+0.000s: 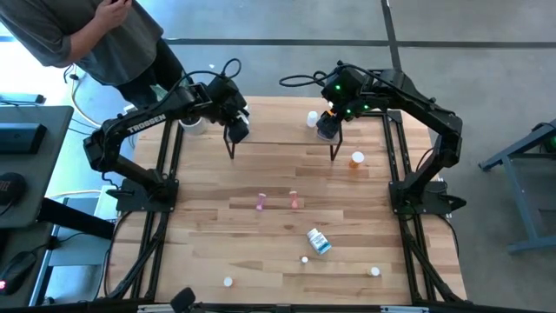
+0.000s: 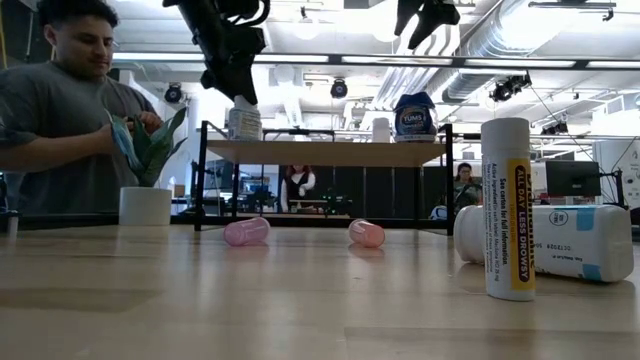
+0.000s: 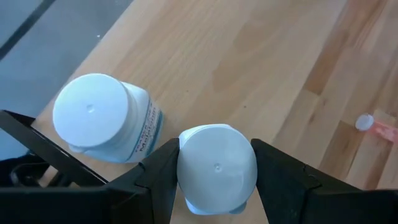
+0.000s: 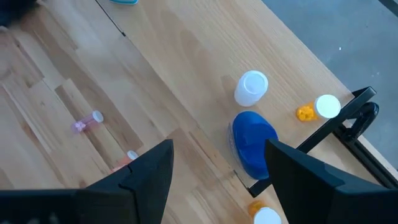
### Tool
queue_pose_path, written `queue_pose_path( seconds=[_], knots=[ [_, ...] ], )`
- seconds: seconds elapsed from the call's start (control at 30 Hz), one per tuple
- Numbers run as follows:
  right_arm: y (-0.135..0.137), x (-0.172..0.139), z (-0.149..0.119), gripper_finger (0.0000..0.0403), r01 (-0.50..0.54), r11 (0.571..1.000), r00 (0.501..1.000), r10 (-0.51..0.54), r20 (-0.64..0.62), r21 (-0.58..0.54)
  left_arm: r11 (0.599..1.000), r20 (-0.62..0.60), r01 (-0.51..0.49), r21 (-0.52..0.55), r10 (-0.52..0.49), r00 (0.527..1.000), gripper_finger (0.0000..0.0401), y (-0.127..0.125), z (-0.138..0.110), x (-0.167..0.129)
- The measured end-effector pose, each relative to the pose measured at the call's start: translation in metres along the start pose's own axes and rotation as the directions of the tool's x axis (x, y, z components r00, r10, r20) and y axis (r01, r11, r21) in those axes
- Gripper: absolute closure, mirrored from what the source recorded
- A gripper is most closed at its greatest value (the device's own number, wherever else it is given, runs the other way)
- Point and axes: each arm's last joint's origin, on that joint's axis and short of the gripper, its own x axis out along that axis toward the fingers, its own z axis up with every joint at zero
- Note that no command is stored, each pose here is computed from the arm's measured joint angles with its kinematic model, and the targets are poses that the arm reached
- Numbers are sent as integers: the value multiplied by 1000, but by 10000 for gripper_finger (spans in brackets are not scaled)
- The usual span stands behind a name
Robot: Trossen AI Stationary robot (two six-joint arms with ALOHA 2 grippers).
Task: Pick and place medicine bottles onto shelf by color
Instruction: Put the left white pill bottle on the shelf, then put the white pill bottle on the shelf
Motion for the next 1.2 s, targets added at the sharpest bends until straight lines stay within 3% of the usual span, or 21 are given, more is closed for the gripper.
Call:
queue_pose_path(
  seconds=[0.2,0.57,0.77,1.2],
  knots=[
    [0,0,0,160,0,1000,1000,0,0,23,1000,13,-9,6,9,1000,222,0,1,1],
    [0,0,2,160,27,997,999,-29,33,71,999,10,-15,40,15,1000,158,1,1,3],
    [-2,0,3,160,98,992,993,-102,54,73,995,24,-22,100,20,1000,157,1,2,-1],
    [-9,-1,2,160,313,949,945,-316,82,49,994,87,-31,109,22,996,157,1,21,-36]
  ],
)
